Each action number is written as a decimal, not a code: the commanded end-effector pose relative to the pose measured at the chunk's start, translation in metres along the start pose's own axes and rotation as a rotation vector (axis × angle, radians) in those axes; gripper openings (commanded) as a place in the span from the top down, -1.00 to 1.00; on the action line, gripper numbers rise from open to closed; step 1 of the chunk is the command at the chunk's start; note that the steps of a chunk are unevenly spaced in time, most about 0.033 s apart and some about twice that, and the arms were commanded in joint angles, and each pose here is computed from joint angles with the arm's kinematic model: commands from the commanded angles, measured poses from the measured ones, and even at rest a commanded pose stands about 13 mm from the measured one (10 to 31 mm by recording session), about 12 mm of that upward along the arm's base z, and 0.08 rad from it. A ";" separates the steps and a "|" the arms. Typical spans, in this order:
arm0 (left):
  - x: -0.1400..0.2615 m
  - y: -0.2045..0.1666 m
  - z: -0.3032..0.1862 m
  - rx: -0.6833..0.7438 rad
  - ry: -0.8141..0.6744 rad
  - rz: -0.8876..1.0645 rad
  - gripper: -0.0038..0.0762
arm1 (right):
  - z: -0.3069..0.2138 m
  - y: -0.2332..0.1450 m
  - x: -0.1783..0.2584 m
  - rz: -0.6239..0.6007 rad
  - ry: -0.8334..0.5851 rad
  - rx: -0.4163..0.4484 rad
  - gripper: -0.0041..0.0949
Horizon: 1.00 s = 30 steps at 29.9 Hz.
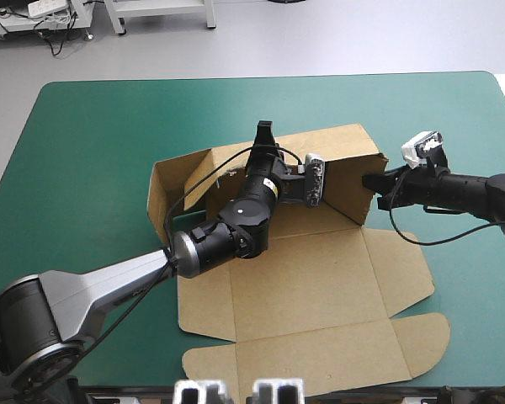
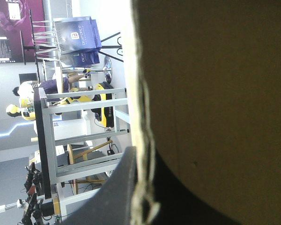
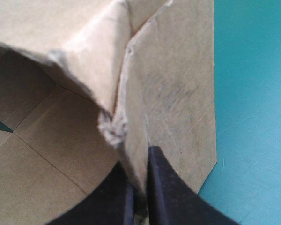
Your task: Fold the box
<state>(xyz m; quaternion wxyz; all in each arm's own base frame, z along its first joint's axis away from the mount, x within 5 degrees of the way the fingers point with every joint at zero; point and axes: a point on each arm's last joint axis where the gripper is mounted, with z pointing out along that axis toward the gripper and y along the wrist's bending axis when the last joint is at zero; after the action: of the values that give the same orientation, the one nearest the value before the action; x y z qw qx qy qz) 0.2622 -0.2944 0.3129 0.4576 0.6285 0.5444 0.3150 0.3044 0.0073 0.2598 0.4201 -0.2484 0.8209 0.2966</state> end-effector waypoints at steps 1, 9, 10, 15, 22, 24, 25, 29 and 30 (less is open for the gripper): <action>-0.004 0.023 -0.017 -0.071 -0.080 -0.014 0.80 | -0.007 0.007 -0.019 0.030 -0.103 -0.022 0.92; -0.006 0.022 -0.017 -0.058 -0.098 -0.100 -0.25 | -0.007 0.007 -0.016 0.049 -0.074 -0.015 0.92; -0.007 0.023 -0.019 -0.058 -0.110 -0.145 -0.33 | -0.007 0.007 -0.016 0.049 -0.070 -0.015 0.92; -0.013 0.034 -0.046 -0.089 -0.166 -0.213 -0.29 | -0.006 0.003 -0.014 0.071 -0.047 0.026 0.92; -0.013 0.066 -0.101 -0.251 -0.260 -0.255 0.01 | -0.004 0.009 -0.014 0.073 -0.026 0.020 0.92; -0.003 0.080 -0.111 -0.332 -0.250 -0.335 0.11 | -0.001 0.017 -0.017 0.059 -0.017 0.013 0.92; 0.006 0.088 -0.114 -0.380 -0.220 -0.372 0.16 | -0.001 0.021 -0.020 0.048 -0.018 0.018 0.92; 0.048 0.112 -0.118 -0.503 -0.096 -0.535 0.35 | -0.003 0.041 -0.032 0.048 -0.049 0.057 0.92; 0.060 0.117 -0.116 -0.521 -0.062 -0.571 0.38 | -0.004 0.045 -0.035 0.048 -0.059 0.066 0.92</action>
<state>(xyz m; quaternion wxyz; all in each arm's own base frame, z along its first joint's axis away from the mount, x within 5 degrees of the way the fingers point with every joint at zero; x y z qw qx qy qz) 0.2127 -0.2476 0.4248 0.6548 0.4178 0.5741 0.2591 0.3014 0.0290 0.2736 0.4141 -0.2155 0.8433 0.2664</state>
